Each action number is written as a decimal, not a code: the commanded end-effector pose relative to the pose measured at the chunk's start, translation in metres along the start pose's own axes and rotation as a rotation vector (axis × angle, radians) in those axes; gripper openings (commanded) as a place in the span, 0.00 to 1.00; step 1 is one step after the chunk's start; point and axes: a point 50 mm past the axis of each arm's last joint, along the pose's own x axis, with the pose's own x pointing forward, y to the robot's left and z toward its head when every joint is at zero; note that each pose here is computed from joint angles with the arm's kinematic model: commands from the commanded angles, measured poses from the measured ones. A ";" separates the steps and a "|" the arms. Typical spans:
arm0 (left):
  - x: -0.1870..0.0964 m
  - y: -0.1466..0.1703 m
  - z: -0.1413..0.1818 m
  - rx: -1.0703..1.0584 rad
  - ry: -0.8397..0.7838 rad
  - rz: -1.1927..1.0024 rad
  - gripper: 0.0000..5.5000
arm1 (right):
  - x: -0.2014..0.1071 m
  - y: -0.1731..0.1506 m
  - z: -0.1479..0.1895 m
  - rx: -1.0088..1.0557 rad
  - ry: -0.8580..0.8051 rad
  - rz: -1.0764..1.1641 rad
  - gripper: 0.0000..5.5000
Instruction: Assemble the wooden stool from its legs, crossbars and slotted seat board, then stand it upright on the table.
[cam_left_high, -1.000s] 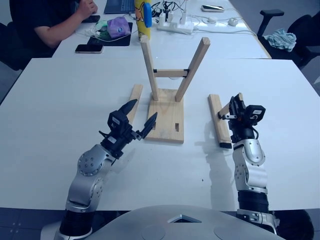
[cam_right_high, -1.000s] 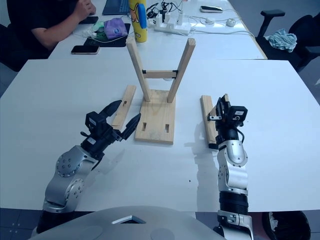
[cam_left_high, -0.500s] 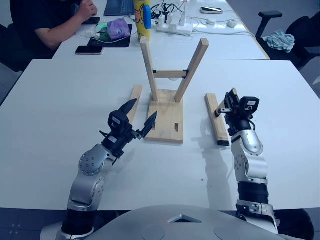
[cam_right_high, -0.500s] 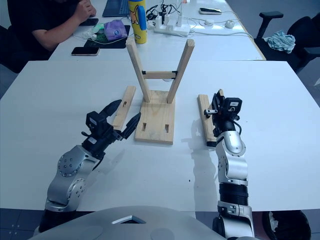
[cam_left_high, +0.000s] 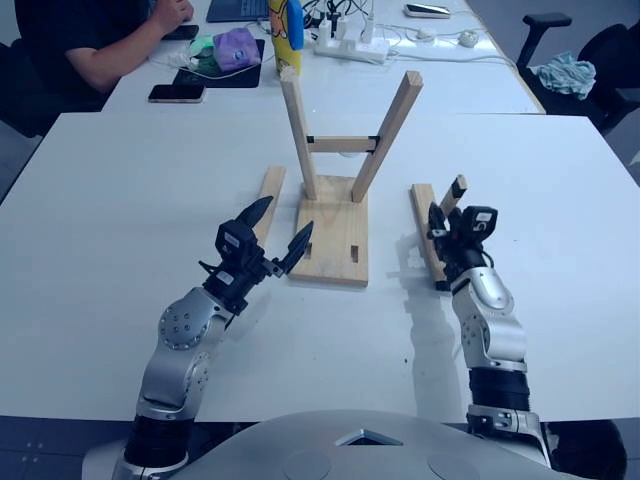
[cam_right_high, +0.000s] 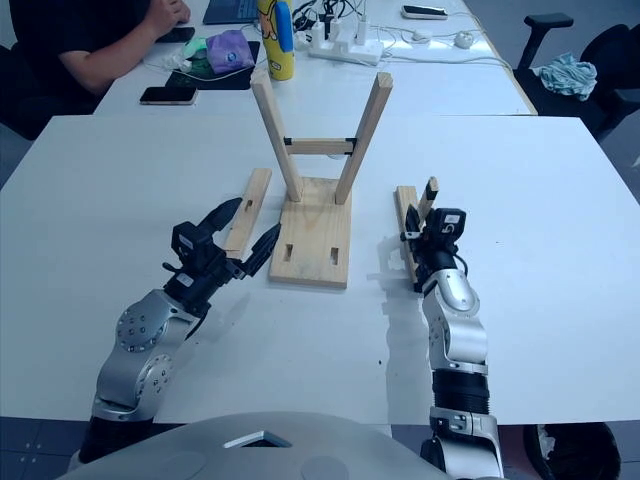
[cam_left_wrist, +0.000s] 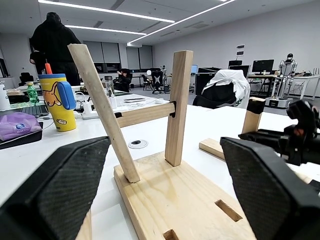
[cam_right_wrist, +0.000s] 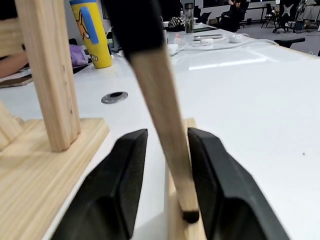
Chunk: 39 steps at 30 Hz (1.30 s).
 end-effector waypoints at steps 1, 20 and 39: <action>-0.001 -0.001 -0.003 0.004 0.001 0.027 0.74 | 0.007 -0.001 0.037 -0.036 -0.097 0.030 0.29; 0.005 -0.010 -0.012 -0.002 -0.026 0.105 0.74 | 0.043 0.011 0.161 -0.043 -0.357 0.080 0.00; 0.007 -0.005 -0.009 -0.001 -0.028 0.073 0.74 | 0.042 0.007 0.070 -0.034 0.061 0.062 0.00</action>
